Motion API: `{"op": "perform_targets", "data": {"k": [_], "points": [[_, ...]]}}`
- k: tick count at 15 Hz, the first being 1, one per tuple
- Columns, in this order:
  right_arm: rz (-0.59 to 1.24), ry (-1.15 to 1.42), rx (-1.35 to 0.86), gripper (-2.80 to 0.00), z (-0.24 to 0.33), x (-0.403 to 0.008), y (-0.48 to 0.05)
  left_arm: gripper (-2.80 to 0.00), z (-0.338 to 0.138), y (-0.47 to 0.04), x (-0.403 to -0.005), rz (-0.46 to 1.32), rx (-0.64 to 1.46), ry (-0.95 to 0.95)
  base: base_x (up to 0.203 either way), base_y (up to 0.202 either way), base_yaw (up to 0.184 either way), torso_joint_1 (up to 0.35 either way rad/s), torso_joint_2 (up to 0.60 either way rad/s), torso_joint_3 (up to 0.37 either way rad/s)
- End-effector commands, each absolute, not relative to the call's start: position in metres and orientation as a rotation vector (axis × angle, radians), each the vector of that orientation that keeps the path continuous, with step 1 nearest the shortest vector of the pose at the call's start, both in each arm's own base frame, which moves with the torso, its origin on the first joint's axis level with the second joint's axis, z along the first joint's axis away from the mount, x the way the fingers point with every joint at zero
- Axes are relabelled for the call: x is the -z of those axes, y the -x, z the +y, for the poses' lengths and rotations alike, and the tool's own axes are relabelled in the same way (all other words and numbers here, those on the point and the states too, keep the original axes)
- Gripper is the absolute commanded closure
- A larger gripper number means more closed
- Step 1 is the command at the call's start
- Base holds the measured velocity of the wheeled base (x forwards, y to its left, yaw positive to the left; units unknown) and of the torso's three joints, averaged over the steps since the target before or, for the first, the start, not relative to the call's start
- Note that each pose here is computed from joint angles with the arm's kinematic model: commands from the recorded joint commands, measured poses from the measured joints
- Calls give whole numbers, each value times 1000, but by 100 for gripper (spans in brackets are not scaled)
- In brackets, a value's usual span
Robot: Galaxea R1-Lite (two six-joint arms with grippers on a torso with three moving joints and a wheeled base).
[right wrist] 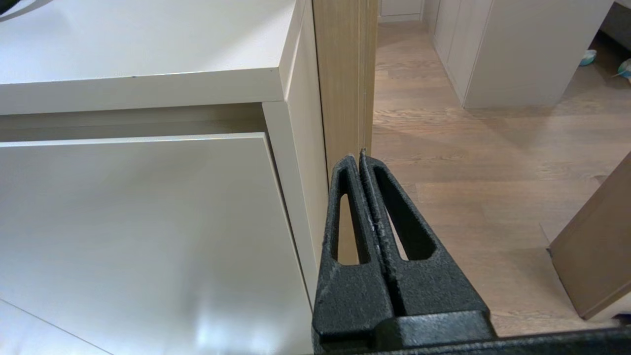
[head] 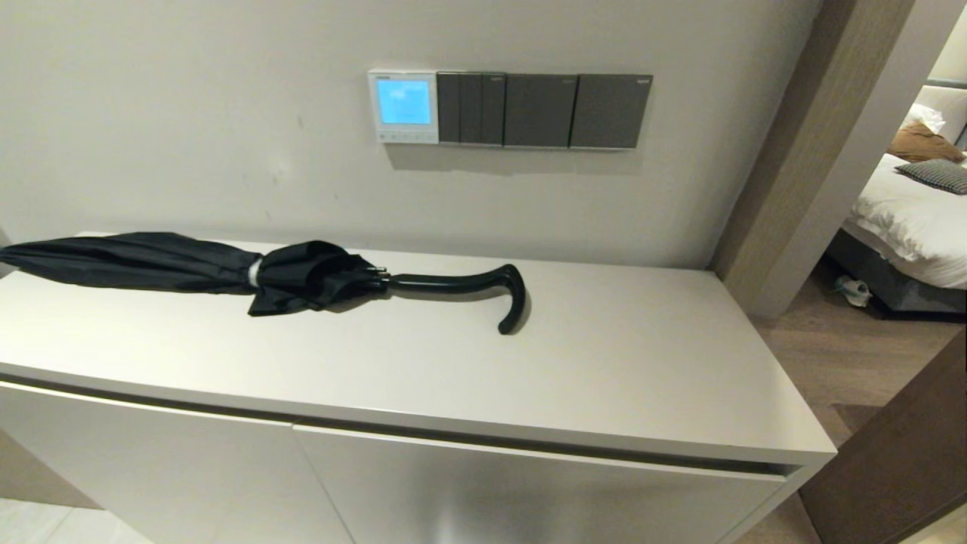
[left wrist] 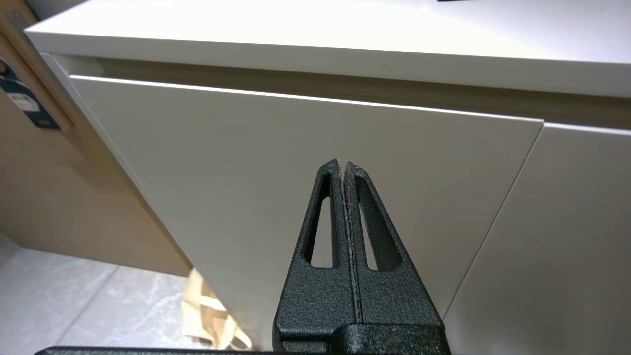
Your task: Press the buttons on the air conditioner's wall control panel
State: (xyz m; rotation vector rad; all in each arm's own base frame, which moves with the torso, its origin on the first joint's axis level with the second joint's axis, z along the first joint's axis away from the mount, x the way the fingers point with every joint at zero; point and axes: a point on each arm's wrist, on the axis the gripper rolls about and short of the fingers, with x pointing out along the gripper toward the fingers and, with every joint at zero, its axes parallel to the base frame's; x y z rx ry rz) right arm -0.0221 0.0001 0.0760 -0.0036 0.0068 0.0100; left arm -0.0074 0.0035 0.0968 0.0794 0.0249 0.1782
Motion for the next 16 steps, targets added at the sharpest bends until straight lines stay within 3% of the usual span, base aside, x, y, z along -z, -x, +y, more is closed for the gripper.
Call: {"op": "perform_targets", "data": {"k": [1,8,12,16], "points": [[5,11,-11,0,0,-76,22,0,4,9,-97,21,-178,-110,0,0,0,0,0,0],[1,13,-12,0,0,-76,22,0,4,11,-94,95,-182,-118,0,0,0,0,0,0],[1,14,-12,0,0,-76,22,0,-1,14,-77,120,35,-115,0,0,0,0,0,0],[5,12,-11,0,0,-76,22,0,-1,20,-74,60,34,-109,0,0,0,0,0,0]]}}
